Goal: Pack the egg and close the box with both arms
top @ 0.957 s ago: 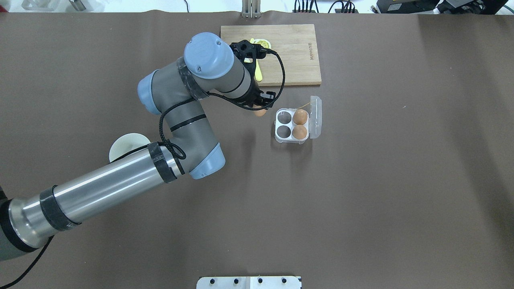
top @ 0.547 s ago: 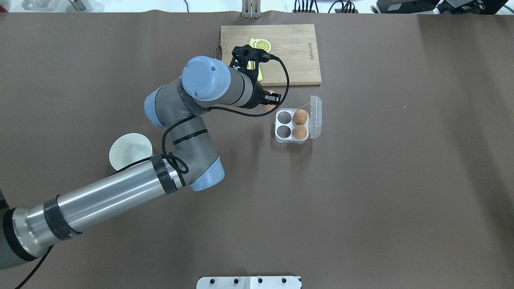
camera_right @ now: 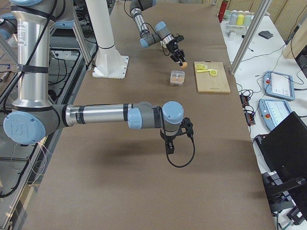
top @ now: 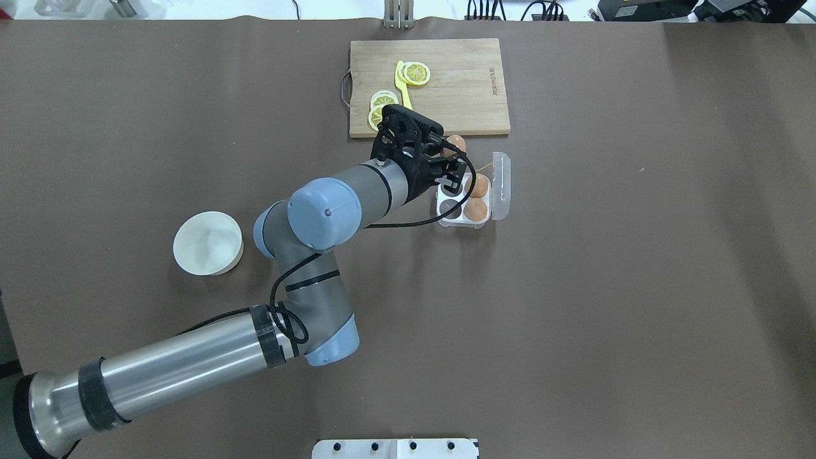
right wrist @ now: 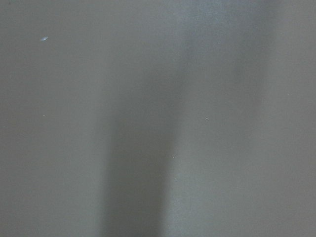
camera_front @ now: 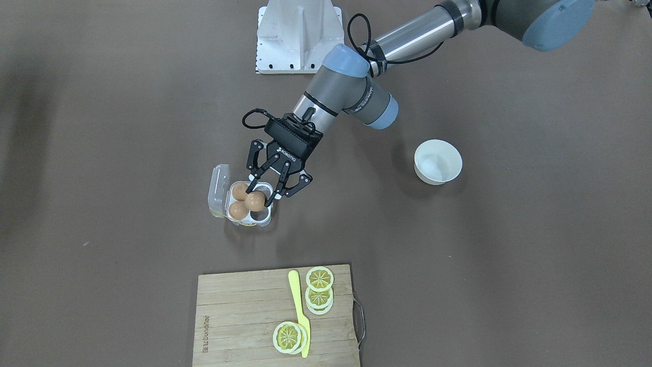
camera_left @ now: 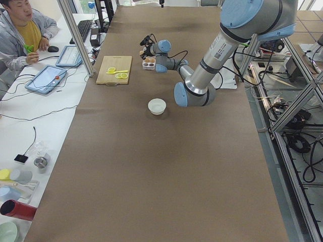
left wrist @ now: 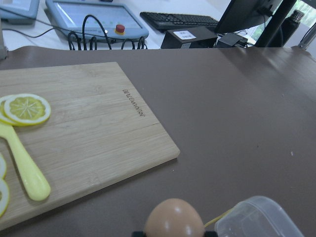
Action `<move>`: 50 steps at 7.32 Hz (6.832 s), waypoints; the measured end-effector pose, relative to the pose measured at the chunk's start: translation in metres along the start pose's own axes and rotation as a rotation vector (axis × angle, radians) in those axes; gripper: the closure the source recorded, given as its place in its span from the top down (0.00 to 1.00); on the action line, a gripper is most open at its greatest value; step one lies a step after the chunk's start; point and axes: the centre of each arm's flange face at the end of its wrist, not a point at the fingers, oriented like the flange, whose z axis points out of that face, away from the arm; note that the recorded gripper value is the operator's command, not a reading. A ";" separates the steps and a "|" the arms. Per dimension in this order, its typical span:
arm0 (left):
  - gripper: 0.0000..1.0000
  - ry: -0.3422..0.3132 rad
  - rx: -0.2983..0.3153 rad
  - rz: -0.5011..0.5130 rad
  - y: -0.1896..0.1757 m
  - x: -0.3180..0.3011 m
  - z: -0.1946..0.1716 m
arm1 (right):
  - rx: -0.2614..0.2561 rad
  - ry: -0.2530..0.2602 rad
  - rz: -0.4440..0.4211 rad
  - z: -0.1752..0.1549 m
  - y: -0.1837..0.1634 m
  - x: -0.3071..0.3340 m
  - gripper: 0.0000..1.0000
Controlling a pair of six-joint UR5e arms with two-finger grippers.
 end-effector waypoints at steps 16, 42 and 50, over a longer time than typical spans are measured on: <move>0.96 -0.055 -0.024 0.130 0.074 0.037 0.007 | 0.004 -0.004 0.022 -0.002 0.001 -0.003 1.00; 0.98 -0.364 -0.623 -0.521 -0.009 -0.603 -0.395 | 0.104 -0.090 0.294 0.131 -0.211 -0.534 0.00; 0.98 -0.368 -0.673 -0.578 0.037 -0.593 -0.436 | 0.134 -0.088 0.308 0.010 -0.159 -0.221 0.37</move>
